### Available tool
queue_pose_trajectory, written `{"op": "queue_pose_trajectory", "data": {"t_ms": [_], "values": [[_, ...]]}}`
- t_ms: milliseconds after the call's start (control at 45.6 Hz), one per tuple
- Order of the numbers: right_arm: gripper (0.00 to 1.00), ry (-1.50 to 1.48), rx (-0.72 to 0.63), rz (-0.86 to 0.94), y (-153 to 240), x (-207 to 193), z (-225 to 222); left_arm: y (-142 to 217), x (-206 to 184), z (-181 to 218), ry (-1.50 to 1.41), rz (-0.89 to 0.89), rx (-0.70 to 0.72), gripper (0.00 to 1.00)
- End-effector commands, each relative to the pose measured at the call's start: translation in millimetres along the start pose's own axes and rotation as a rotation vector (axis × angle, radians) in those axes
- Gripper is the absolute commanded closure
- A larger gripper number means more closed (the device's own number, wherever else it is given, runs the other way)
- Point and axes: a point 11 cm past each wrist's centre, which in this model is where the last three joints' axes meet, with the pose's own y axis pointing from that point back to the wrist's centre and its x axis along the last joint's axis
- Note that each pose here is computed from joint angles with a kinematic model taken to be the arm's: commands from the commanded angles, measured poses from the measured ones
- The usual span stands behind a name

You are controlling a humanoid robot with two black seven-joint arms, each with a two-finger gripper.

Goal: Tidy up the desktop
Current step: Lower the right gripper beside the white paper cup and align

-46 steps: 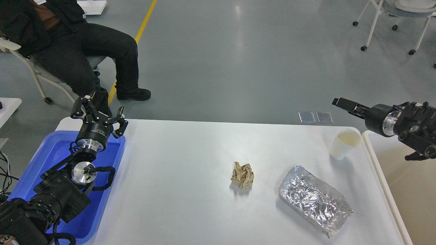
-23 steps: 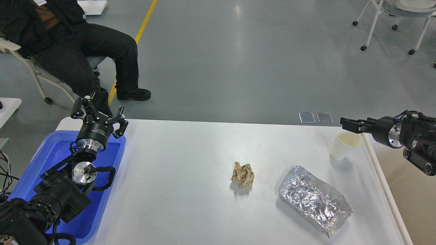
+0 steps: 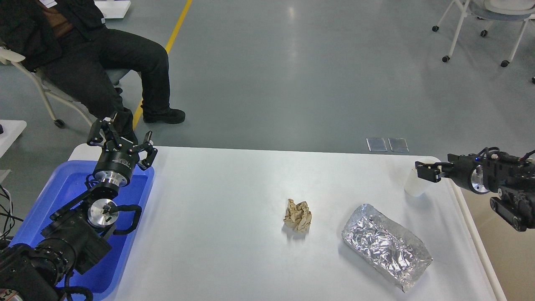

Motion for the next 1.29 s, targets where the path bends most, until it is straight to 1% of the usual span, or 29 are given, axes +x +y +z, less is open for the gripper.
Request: {"op": "queue_pose_trajectory", "data": {"t_ms": [0,263,439,570,680,965,1272], "values": [[0.0,0.069,-0.006,-0.005,-3,-6,-2,0,0,0,0.0,0.001,0.0,0.0],[0.0,0.065,-0.01,-0.008,-3,-8,-2,0,0,0,0.0,0.001,0.0,0.0],[0.05,0.064,-0.007,-0.005,-4,-8,-4,0,0,0,0.0,0.001,0.0,0.0],[0.05,0.066,-0.007,-0.003,-5,-8,-4,0,0,0,0.0,0.001,0.0,0.0],[0.05,0.079,0.003,0.033,-8,-5,-10,0,0,0,0.0,0.001,0.0,0.0],[0.04,0.085,0.021,0.051,-1,8,1,0,0,0,0.0,0.001,0.0,0.0],[0.04,0.104,0.026,0.038,0,6,1,0,0,0,0.0,0.001,0.0,0.0]]}}
